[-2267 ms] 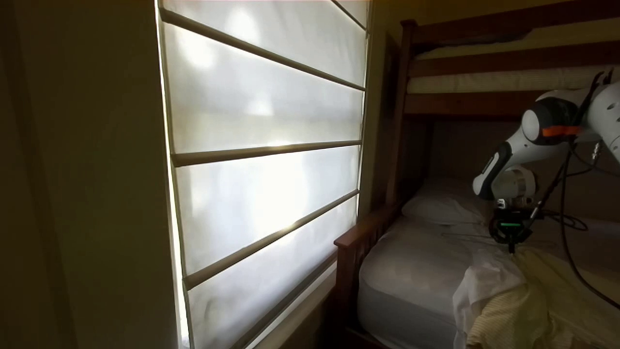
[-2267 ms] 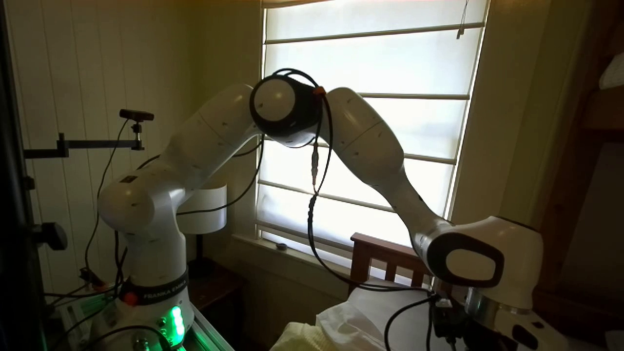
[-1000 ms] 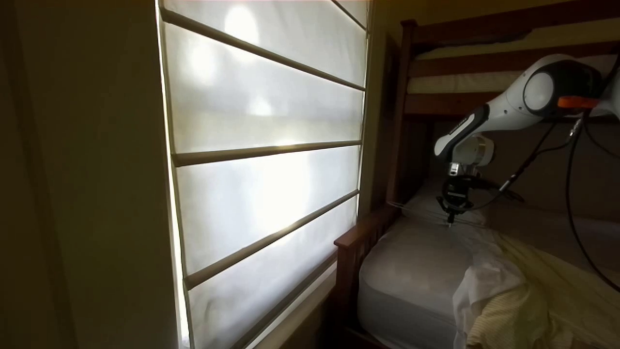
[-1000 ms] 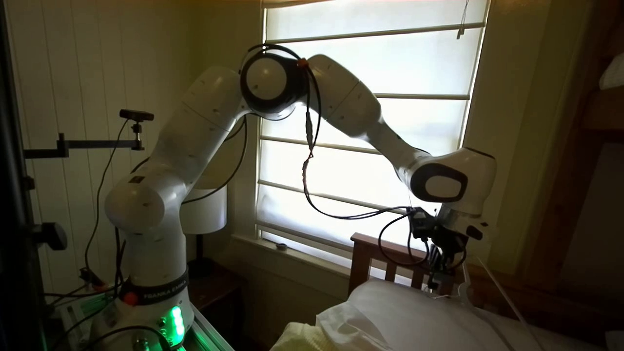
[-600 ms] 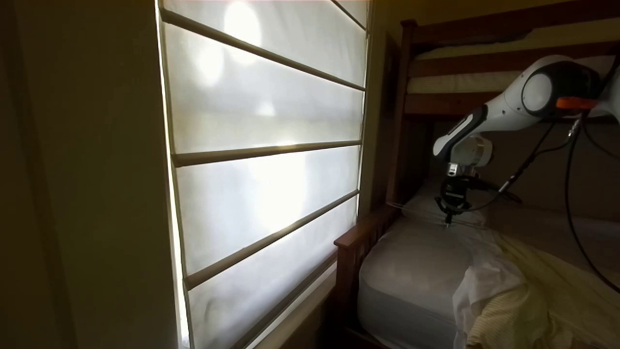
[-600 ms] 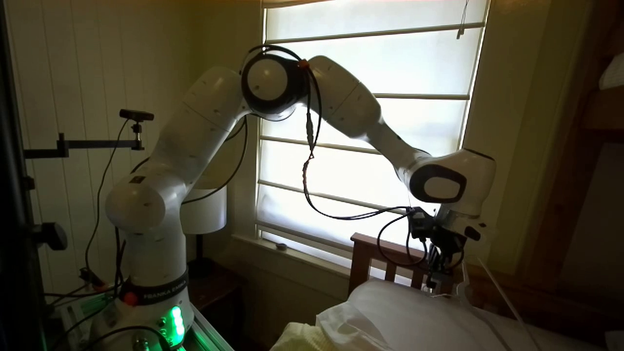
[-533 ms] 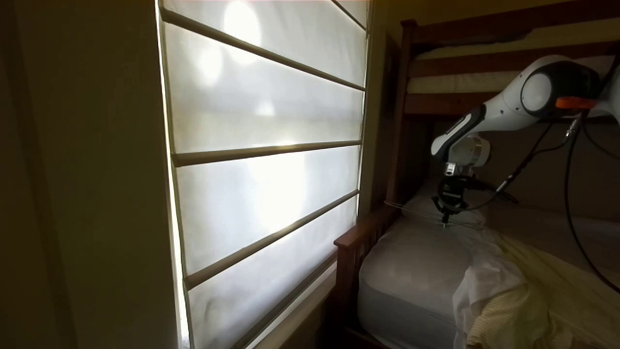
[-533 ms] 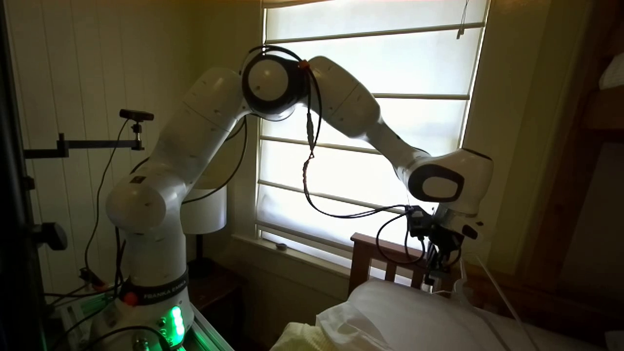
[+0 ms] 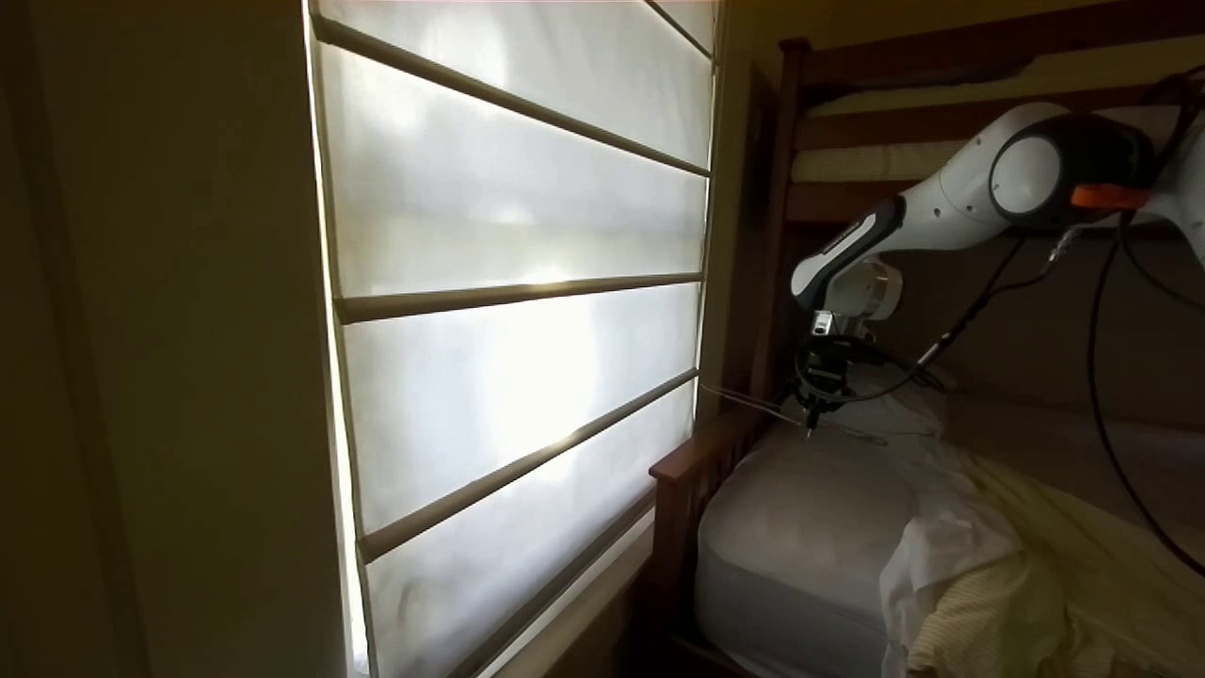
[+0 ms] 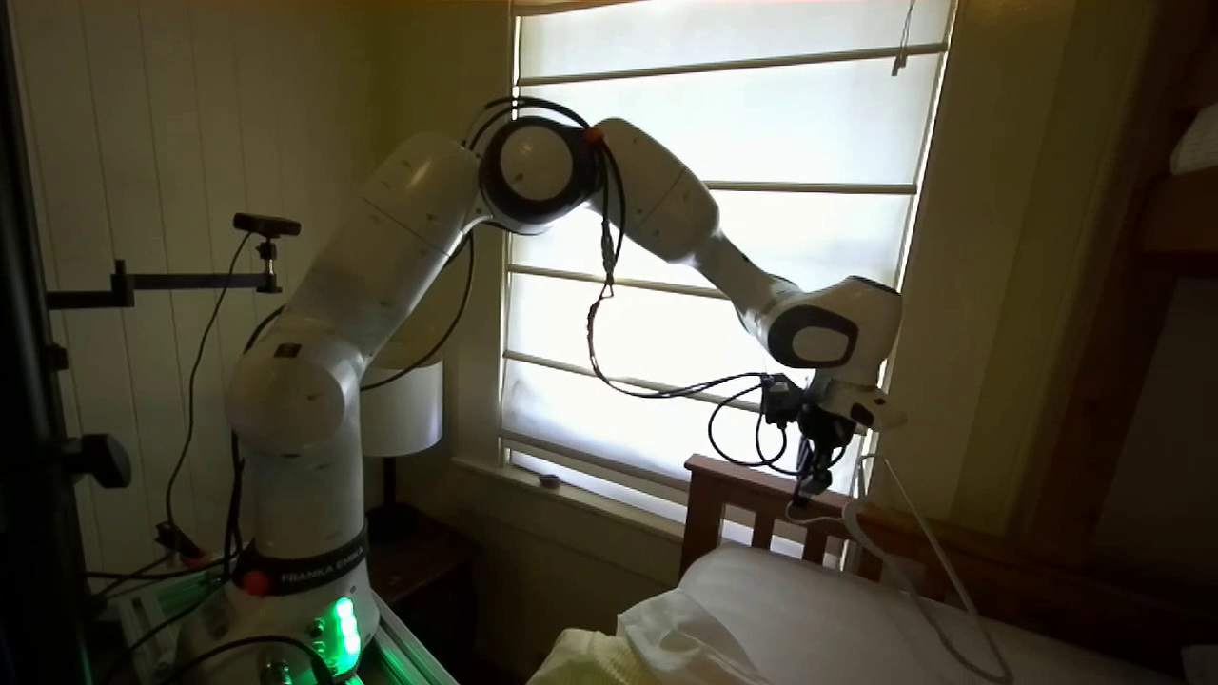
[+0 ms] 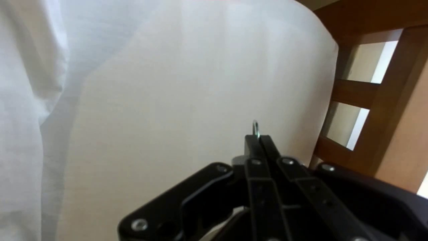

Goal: Move the coat hanger to the top end of the bed

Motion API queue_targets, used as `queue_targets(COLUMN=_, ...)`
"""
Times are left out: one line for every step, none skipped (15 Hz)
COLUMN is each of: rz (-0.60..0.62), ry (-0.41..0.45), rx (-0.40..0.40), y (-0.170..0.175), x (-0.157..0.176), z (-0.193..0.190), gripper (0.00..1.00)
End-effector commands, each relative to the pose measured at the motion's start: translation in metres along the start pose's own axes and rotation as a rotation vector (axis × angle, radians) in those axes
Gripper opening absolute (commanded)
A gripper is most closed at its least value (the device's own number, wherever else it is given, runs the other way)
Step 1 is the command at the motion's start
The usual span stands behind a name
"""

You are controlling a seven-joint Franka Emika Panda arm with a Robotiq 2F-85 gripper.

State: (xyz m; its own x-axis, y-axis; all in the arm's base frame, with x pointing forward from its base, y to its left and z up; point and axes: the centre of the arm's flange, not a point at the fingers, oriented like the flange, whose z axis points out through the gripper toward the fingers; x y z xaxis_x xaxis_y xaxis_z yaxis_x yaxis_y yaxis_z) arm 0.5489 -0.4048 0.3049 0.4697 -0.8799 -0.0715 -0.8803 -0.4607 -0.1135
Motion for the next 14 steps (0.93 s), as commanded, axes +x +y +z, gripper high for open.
queue_targets(rz=0.000, ry=-0.024, rx=-0.011, y=-0.015, x=-0.010, z=0.001, gripper=0.01)
queue_targets(rz=-0.007, ry=-0.030, rx=-0.010, y=-0.019, x=-0.012, z=0.003, gripper=0.01)
queue_targets(rz=-0.023, ry=-0.043, rx=-0.012, y=-0.022, x=-0.015, z=0.005, gripper=0.01)
queue_targets(rz=-0.039, ry=-0.055, rx=-0.011, y=-0.024, x=-0.018, z=0.005, gripper=0.28)
queue_targets(rz=-0.068, ry=-0.054, rx=-0.002, y=-0.025, x=-0.021, z=0.004, gripper=0.29)
queue_targets(rz=-0.078, ry=-0.049, rx=0.001, y=-0.025, x=-0.023, z=0.003, gripper=0.35)
queue_targets(rz=-0.108, ry=-0.039, rx=0.012, y=-0.023, x=-0.023, z=0.000, gripper=0.41)
queue_targets(rz=-0.123, ry=-0.018, rx=0.006, y=-0.017, x=-0.021, z=-0.004, gripper=0.49)
queue_targets(rz=-0.130, ry=0.003, rx=-0.004, y=-0.011, x=-0.019, z=-0.006, gripper=0.55)
queue_targets(rz=-0.137, ry=0.034, rx=-0.035, y=-0.003, x=-0.014, z=-0.007, gripper=0.62)
queue_targets(rz=-0.145, ry=0.055, rx=-0.069, y=0.006, x=-0.009, z=-0.007, gripper=0.70)
queue_targets(rz=-0.162, ry=0.067, rx=-0.096, y=0.015, x=-0.002, z=-0.005, gripper=0.76)
queue_targets(rz=-0.193, ry=0.069, rx=-0.111, y=0.025, x=0.005, z=-0.002, gripper=0.84)
queue_targets(rz=-0.215, ry=0.055, rx=-0.130, y=0.034, x=0.014, z=0.003, gripper=0.90)
